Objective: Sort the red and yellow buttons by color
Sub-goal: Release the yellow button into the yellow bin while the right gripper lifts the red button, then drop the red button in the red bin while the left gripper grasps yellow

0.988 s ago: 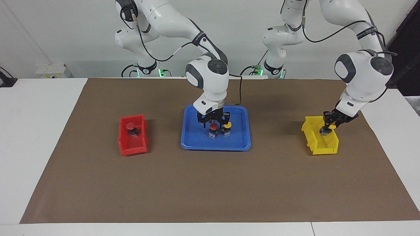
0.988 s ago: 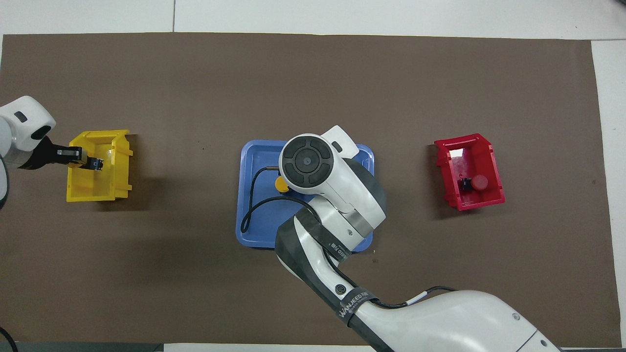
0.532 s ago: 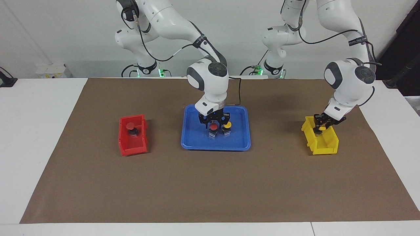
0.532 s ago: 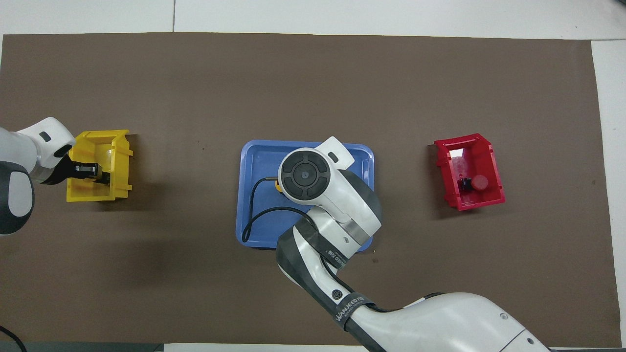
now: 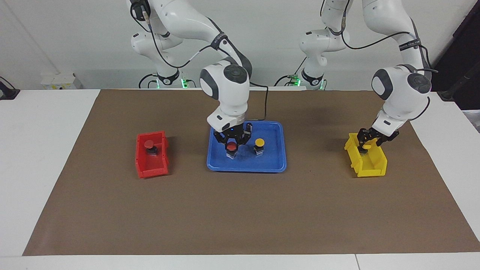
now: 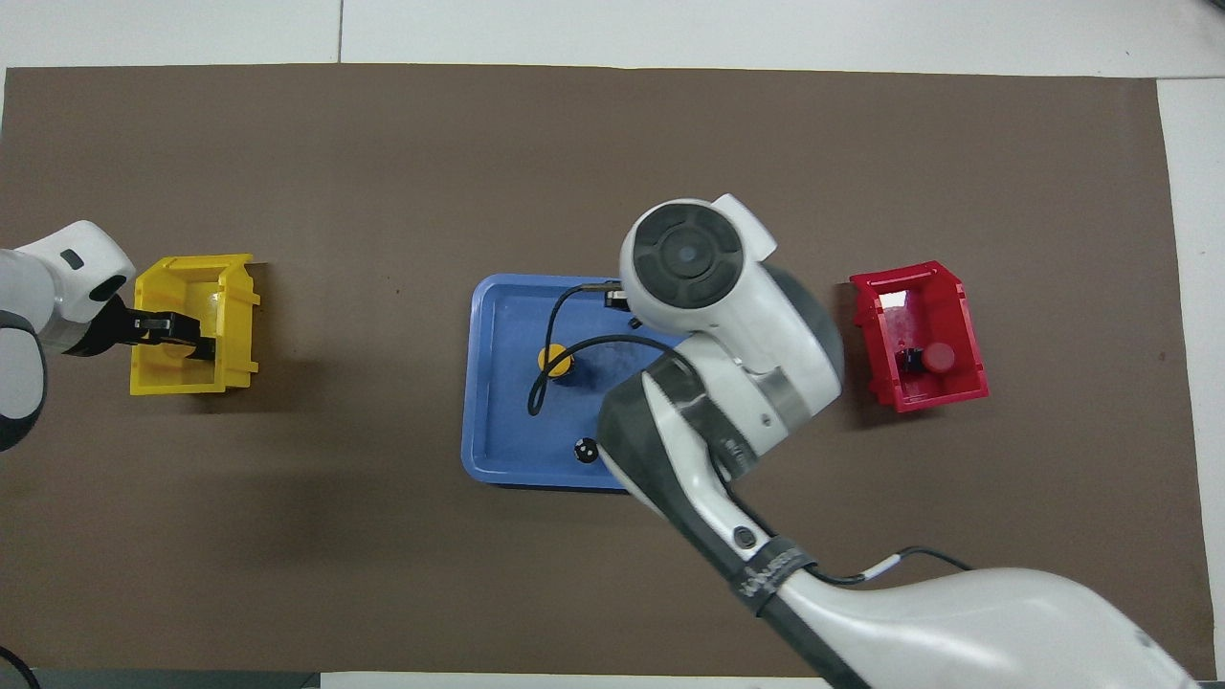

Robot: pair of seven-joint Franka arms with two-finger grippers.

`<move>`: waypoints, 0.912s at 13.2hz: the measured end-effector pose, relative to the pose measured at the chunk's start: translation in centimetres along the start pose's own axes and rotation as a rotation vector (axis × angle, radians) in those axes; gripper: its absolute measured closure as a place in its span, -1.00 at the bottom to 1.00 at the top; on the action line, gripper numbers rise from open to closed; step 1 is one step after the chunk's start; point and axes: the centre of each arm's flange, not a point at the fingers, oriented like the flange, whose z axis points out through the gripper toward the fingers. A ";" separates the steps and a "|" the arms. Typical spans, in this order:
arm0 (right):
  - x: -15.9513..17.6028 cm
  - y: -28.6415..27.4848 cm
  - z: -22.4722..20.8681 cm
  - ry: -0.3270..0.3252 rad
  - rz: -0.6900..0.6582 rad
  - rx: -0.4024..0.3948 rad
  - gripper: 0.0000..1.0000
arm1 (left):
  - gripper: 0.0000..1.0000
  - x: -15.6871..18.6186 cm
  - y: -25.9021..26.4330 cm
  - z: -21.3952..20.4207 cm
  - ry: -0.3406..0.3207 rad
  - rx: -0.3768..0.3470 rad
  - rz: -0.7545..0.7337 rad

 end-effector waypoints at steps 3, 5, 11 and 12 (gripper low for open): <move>2.2 14.6 -5.3 -0.050 -0.084 0.031 0.18 | -0.92 1.5 8.0 -6.9 0.019 0.004 -0.042; 2.3 20.7 -4.3 -0.062 -0.141 0.033 0.18 | -0.95 0.8 20.6 -7.4 0.041 0.001 -0.082; 0.3 23.9 4.4 0.009 -0.207 0.069 0.18 | -0.91 -3.2 42.6 0.7 0.070 -0.025 -0.075; -0.1 24.1 5.1 0.017 -0.219 0.069 0.18 | -0.90 -3.2 43.7 2.2 0.069 -0.027 -0.073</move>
